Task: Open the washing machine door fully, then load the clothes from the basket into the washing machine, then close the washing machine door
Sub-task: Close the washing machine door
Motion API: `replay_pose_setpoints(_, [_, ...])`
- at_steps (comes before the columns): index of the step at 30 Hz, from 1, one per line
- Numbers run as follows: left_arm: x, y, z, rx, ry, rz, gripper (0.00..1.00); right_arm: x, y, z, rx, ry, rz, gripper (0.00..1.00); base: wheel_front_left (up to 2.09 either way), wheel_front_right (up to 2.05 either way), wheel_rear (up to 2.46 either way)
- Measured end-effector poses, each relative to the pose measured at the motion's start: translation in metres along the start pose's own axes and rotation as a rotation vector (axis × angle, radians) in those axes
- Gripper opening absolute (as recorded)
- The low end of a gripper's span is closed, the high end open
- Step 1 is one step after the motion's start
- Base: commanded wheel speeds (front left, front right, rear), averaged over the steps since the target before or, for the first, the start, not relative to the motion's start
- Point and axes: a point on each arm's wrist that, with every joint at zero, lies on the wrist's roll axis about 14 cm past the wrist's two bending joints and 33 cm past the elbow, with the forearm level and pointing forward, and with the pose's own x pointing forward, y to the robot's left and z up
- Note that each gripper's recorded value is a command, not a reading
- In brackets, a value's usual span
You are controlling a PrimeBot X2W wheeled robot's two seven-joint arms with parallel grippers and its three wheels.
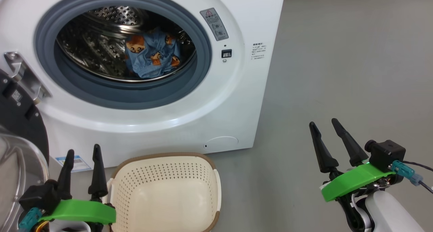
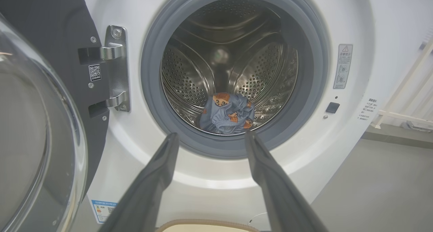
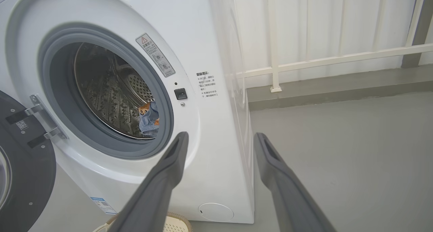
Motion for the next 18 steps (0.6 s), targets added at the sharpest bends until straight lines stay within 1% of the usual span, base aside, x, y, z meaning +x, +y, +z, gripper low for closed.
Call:
replay_pose_setpoints(10, [-0.0004,-0.0021,0.0039,0.0,-0.011,-0.007,1.0,-0.0006,0.0017,0.0014,-0.001,-0.003,0.005,1.0,-1.46,1.46,0.0])
replay_pose_setpoints(14, [-0.0007,-0.0015,0.0036,-0.001,-0.01,-0.006,1.0,-0.0002,0.002,0.0005,-0.001,-0.001,0.006,1.0,-0.7,0.7,0.0])
replay_pose_setpoints(18, [-0.0011,-0.0015,0.0041,0.0,-0.011,-0.006,1.0,-0.0002,0.0023,0.0002,-0.001,0.0,0.007,1.0,-0.17,0.17,0.0])
